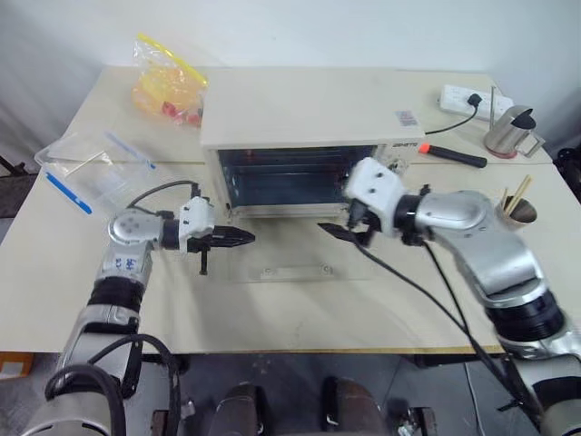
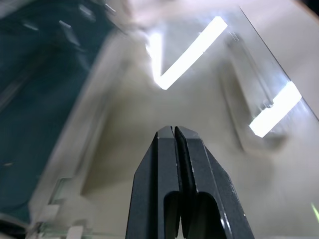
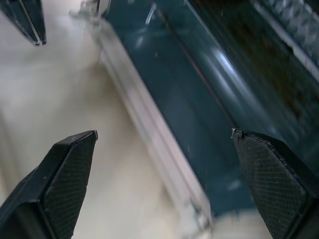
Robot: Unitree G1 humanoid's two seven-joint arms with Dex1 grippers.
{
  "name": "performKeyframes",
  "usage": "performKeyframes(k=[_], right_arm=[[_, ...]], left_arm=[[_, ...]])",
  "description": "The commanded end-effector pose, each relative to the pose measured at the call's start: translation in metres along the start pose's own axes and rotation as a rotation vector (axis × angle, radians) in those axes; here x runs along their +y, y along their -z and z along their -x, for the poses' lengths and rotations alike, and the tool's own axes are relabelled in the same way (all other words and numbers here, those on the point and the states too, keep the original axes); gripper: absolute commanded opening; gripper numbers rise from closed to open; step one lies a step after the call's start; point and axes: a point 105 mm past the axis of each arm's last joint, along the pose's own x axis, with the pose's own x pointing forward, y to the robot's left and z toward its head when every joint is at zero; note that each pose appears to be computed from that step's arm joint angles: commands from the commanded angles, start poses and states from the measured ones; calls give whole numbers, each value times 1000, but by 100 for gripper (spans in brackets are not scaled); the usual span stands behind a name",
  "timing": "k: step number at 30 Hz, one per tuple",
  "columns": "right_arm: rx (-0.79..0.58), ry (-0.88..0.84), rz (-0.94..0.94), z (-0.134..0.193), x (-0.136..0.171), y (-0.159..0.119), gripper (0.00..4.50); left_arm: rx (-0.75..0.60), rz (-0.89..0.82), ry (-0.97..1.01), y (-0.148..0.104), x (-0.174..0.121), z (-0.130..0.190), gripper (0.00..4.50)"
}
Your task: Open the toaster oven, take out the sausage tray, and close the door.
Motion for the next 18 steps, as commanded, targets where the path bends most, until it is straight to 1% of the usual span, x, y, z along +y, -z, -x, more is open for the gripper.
performKeyframes(k=[1,2,4,6,7,8,10,12,14,15,18], right_arm=[[-55,103,124,-8,-6,-19,450],[-48,121,139,-13,-6,-19,450],[-39,169,184,-21,-8,-21,450],[-13,251,225,-29,-16,-23,450],[-8,281,249,-34,-19,-25,450],[5,299,266,-37,-20,-24,450],[31,331,321,-45,-22,-22,450],[51,369,399,-53,-26,-20,450],[70,383,430,-62,-29,-16,450],[76,381,450,-67,-28,-15,450],[79,363,495,-79,-24,-14,450]], left_arm=[[-162,42,-197,-22,9,10,46],[-199,58,-233,-24,6,12,63],[-274,72,-312,-30,-1,17,123],[-362,89,-411,-39,-8,22,184],[-388,94,-444,-42,-12,23,221],[-403,100,-468,-44,-16,24,247],[-428,109,-528,-45,-22,28,313],[-464,113,-608,-49,-23,34,372],[-492,120,-659,-52,-25,37,432],[-505,124,-682,-53,-26,38,446],[-524,137,-711,-55,-31,39,446]])
